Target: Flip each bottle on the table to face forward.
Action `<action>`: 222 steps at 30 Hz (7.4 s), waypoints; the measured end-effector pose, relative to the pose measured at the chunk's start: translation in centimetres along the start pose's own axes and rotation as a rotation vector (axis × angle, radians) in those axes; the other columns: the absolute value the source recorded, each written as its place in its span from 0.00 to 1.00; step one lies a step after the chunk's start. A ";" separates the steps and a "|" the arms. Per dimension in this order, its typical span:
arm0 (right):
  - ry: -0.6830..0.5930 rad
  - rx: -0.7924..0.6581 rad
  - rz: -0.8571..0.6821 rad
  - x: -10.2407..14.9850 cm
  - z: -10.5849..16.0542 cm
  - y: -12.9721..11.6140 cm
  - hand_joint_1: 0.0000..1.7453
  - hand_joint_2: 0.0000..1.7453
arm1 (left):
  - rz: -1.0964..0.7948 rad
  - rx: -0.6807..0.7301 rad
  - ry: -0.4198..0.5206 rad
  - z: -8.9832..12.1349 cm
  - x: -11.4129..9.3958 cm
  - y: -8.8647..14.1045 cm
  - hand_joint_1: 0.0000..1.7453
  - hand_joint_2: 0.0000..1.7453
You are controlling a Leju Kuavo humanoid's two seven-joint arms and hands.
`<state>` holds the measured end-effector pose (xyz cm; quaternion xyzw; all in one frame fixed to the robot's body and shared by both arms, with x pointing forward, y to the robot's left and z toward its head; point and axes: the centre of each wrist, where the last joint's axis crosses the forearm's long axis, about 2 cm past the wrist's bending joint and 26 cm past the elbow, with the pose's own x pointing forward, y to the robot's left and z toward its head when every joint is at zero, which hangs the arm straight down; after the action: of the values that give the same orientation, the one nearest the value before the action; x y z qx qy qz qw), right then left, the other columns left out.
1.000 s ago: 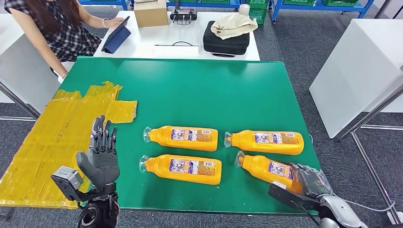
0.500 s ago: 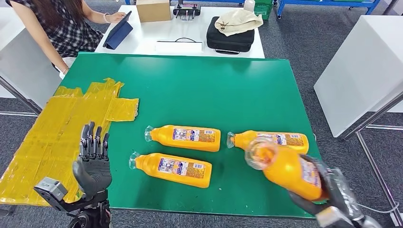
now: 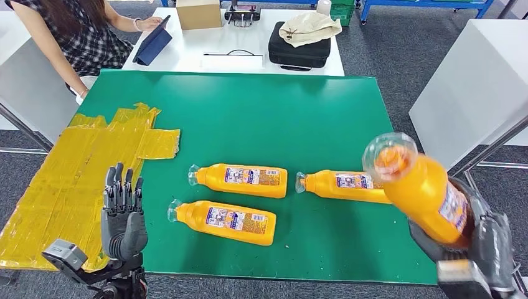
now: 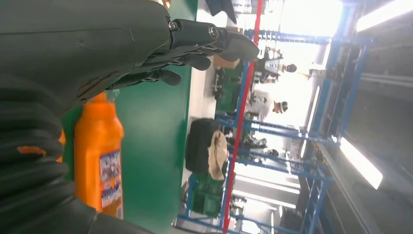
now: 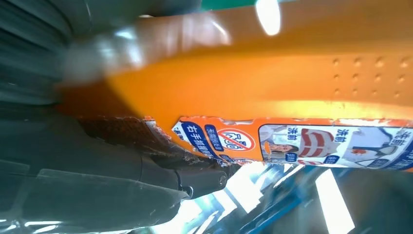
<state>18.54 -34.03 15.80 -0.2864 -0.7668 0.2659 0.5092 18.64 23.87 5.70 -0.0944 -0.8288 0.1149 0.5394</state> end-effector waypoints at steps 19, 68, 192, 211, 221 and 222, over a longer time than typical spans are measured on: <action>0.023 0.254 -0.282 12.2 -11.3 20.2 1.00 1.00 | 0.187 -0.220 0.072 -4.6 -3.4 -7.5 0.00 1.00; -0.180 0.592 -0.007 16.5 -5.4 27.1 1.00 1.00 | 0.279 -0.258 0.151 -2.9 -2.3 -8.1 0.00 1.00; -0.279 0.273 0.108 17.1 -2.0 17.6 0.00 0.00 | -1.920 -0.508 -0.018 -12.0 -5.2 3.6 1.00 1.00; -0.258 0.312 0.116 16.8 -1.6 18.1 0.00 0.00 | -2.146 -0.596 0.291 -13.4 -6.1 8.6 1.00 1.00; -0.236 0.335 0.120 16.4 -1.3 18.4 0.00 0.00 | -2.135 -0.563 0.360 -13.6 -5.6 10.3 0.73 1.00; -0.233 0.339 0.121 16.4 -1.3 18.5 0.00 0.00 | -2.127 -0.567 0.375 -13.6 -5.6 10.5 0.48 0.75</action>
<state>17.68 -9.41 13.64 -0.2093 -0.7462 0.4525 0.4412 33.70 33.56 3.12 0.5276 -0.3895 -0.6145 0.4385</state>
